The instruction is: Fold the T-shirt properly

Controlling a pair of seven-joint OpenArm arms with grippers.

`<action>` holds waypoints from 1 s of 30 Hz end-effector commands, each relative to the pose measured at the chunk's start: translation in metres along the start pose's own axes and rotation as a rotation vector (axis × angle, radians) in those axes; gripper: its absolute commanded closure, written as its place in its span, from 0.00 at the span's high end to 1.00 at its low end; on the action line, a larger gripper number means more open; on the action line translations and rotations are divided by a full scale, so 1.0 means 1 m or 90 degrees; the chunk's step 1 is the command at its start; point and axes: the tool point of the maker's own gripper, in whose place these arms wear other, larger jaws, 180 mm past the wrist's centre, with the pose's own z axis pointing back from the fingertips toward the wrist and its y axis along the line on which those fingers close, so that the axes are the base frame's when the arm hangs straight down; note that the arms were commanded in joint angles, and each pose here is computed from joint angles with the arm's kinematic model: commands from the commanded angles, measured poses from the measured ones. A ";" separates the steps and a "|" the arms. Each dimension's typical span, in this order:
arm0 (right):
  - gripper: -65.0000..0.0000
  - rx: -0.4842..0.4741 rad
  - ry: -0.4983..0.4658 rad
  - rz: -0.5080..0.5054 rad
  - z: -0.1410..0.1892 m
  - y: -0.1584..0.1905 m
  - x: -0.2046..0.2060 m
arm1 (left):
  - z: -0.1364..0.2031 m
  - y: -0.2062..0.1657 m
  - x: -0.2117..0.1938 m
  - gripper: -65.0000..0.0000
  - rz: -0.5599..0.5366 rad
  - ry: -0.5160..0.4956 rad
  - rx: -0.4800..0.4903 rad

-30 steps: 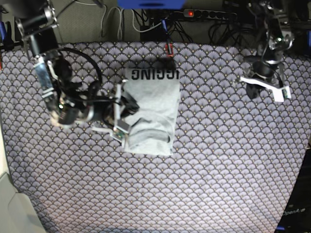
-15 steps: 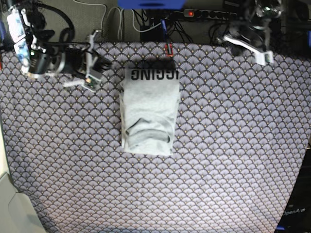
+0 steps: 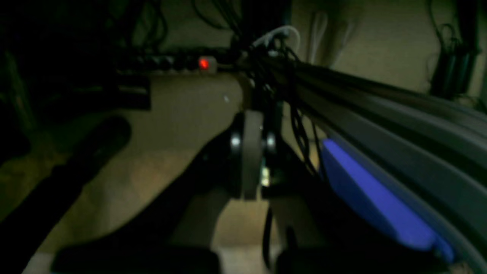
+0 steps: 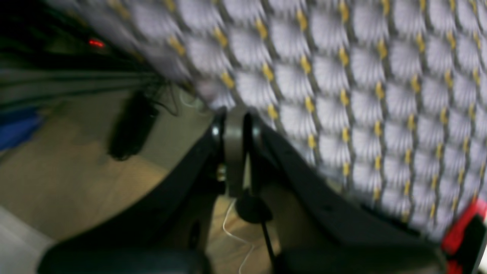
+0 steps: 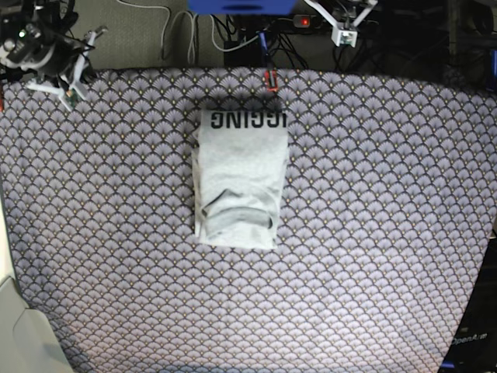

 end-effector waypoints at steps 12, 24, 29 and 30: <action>0.00 -0.023 0.061 -0.221 -0.045 0.000 -0.147 | -0.044 0.035 -0.105 0.00 0.004 0.061 0.052; 0.00 0.081 0.044 -0.429 -0.127 0.058 -0.193 | -0.084 0.064 -0.161 0.00 0.021 0.093 0.126; 0.00 0.066 0.055 -0.387 -0.141 0.080 -0.191 | -0.097 0.059 -0.148 0.00 0.028 0.110 0.121; 0.00 0.047 0.067 -0.372 -0.143 0.079 -0.195 | -0.099 0.059 -0.145 0.00 0.029 0.116 0.121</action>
